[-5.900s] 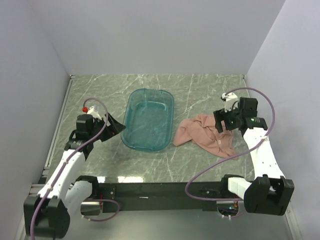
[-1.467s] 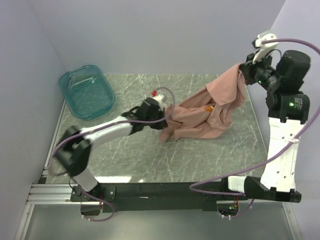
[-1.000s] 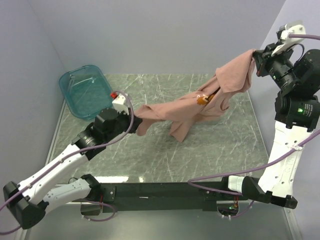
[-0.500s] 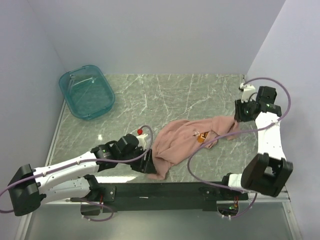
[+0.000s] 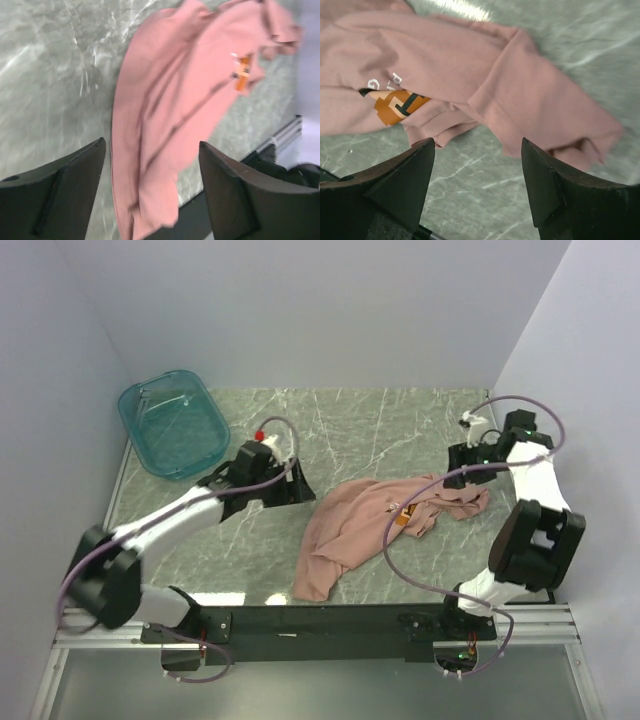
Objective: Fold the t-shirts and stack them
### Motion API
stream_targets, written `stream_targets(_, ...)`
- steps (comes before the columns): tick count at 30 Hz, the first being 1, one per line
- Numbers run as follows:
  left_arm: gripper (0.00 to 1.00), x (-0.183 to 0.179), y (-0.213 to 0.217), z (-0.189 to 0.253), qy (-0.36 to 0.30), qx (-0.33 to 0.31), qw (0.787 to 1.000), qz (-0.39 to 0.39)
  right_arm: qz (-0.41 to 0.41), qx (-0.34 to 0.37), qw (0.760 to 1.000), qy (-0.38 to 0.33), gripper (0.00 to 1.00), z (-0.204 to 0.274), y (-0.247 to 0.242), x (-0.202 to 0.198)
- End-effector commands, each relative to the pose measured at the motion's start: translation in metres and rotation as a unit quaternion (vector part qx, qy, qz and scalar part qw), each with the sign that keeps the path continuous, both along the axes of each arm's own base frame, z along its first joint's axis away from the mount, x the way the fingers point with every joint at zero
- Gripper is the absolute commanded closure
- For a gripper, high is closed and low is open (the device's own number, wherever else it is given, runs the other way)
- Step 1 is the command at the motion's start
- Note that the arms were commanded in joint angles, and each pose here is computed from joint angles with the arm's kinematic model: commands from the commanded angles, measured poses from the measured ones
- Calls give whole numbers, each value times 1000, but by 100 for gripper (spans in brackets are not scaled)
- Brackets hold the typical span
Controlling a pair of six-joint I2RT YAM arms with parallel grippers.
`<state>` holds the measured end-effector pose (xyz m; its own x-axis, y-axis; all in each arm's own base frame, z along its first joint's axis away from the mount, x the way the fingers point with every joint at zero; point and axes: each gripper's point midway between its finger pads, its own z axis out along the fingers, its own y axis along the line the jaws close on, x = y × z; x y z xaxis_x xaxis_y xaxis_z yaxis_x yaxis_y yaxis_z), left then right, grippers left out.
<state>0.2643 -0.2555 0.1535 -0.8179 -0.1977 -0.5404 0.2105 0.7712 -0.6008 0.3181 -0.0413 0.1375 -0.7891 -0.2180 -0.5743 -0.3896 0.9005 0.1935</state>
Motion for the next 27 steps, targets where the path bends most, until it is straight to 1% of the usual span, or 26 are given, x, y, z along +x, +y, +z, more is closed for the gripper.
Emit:
stream_targets(1, 23, 23, -36, 11, -20, -28, 997, -63, 19, 2, 998, 52, 24, -25, 14, 0)
stream_targets(2, 26, 23, -46, -2, 2, -30, 996, -83, 16, -10, 998, 54, 24, -34, 12, 6)
stream_targets(5, 26, 28, -60, -5, 3, -29, 995, -96, 18, -29, 997, 69, 28, -48, 18, 16)
stream_targets(7, 26, 28, -62, -9, 7, -28, 995, -94, 7, -49, 996, 77, 28, -54, 21, 19)
stream_targets(8, 26, 28, -63, -10, 7, -29, 995, -94, 8, -61, 996, 70, 29, -58, 26, 28)
stream_targets(10, 26, 27, -61, -13, 10, -29, 995, -90, -6, -67, 995, 79, 30, -65, 31, 31)
stream_targets(11, 26, 26, -60, -14, 10, -29, 996, -86, -13, -86, 993, 85, 34, -73, 30, 35)
stream_targets(13, 26, 25, -58, -15, 10, -29, 996, -84, -31, -99, 990, 94, 39, -80, 27, 39)
stream_targets(14, 26, 23, -56, -18, 12, -26, 996, -83, -40, -116, 988, 98, 50, -85, 21, 41)
stream_targets(16, 26, 22, -52, -20, 10, -21, 997, -77, -53, -126, 985, 101, 60, -88, 16, 43)
stream_targets(17, 25, 20, -51, -21, 10, -19, 997, -78, -59, -137, 984, 102, 68, -89, 12, 42)
stream_targets(19, 25, 20, -49, -20, 5, -19, 997, -77, -56, -143, 983, 101, 76, -89, 10, 41)
stream_targets(20, 25, 19, -49, -21, 4, -18, 997, -81, -56, -146, 983, 99, 86, -87, 9, 41)
stream_targets(22, 26, 17, -52, -20, 1, -20, 996, -91, -59, -148, 984, 83, 99, -76, 6, 44)
stream_targets(23, 25, 17, -53, -19, -6, -16, 995, -101, -64, -147, 986, 55, 100, -56, 5, 50)
stream_targets(25, 26, 16, -57, -17, -17, -15, 993, -118, -52, -118, 992, 13, 100, -24, 7, 56)
stream_targets(26, 26, 17, -60, -14, -35, -8, 991, -133, -43, -102, 993, -27, 100, 18, 10, 59)
stream_targets(27, 25, 17, -62, -14, -44, -2, 989, -141, -14, -82, 995, -57, 100, 43, 16, 60)
